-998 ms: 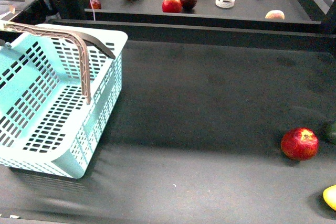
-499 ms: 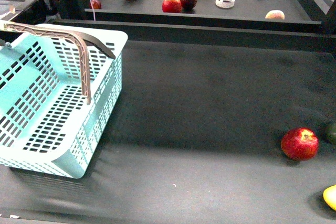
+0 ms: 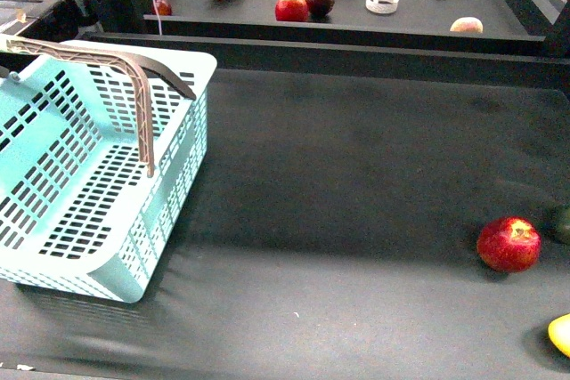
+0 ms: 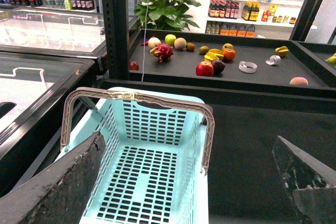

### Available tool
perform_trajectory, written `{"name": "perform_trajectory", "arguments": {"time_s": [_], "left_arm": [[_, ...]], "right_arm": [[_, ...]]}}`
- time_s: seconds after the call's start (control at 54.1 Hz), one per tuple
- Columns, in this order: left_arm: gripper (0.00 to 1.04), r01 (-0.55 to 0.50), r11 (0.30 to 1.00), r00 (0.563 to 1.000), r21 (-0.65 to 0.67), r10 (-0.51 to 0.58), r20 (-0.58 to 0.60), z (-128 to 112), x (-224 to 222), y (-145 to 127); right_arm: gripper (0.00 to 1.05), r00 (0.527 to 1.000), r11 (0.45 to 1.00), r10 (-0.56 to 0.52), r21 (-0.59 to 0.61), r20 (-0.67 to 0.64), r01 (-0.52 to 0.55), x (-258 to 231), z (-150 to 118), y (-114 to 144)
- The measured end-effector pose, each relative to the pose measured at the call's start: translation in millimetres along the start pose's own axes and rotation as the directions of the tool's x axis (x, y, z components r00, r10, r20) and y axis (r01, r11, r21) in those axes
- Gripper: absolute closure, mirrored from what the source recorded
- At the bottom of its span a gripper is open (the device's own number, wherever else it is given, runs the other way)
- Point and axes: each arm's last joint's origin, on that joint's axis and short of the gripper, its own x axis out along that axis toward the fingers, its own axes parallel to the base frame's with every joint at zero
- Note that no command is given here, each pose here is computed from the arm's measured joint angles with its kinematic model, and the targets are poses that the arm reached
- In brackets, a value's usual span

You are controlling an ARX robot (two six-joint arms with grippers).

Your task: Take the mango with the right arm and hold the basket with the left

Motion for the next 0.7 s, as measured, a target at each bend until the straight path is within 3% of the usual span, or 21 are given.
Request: {"name": "perform_trajectory", "arguments": {"time_s": [0.111, 0.166, 0.222, 0.277, 0.462, 0.573, 0.703], "left_arm": [[0.08, -0.022, 1.0, 1.0, 0.001, 0.022, 0.002, 0, 0, 0], [0.08, -0.21, 0.978, 0.976, -0.023, 0.211, 0.061, 8, 6, -2], [0.08, -0.319, 0.946, 0.943, -0.054, 0.323, 0.076, 11, 15, -7], [0.08, -0.354, 0.931, 0.932, -0.088, 0.36, 0.052, 8, 31, -9], [0.08, -0.297, 0.936, 0.954, -0.19, 0.3, -0.012, 9, 101, -18], [0.08, -0.301, 0.92, 0.951, -0.249, 0.27, -0.151, -12, 148, -22], [0.08, -0.282, 0.88, 0.952, -0.383, 0.208, -0.223, -24, 184, -29]], "right_arm": [[0.08, 1.0, 1.0, 0.0, 0.0, 0.0, 0.0, 0, 0, 0], [0.08, 1.0, 1.0, 0.0, 0.0, 0.0, 0.0, 0, 0, 0], [0.08, 1.0, 1.0, 0.0, 0.0, 0.0, 0.0, 0, 0, 0], [0.08, 1.0, 1.0, 0.0, 0.0, 0.0, 0.0, 0, 0, 0], [0.08, 1.0, 1.0, -0.001, 0.0, 0.0, 0.001, 0, 0, 0], [0.08, 1.0, 1.0, 0.0, 0.0, 0.0, 0.0, 0, 0, 0], [0.08, 1.0, 1.0, 0.0, 0.0, 0.0, 0.0, 0, 0, 0]]}}
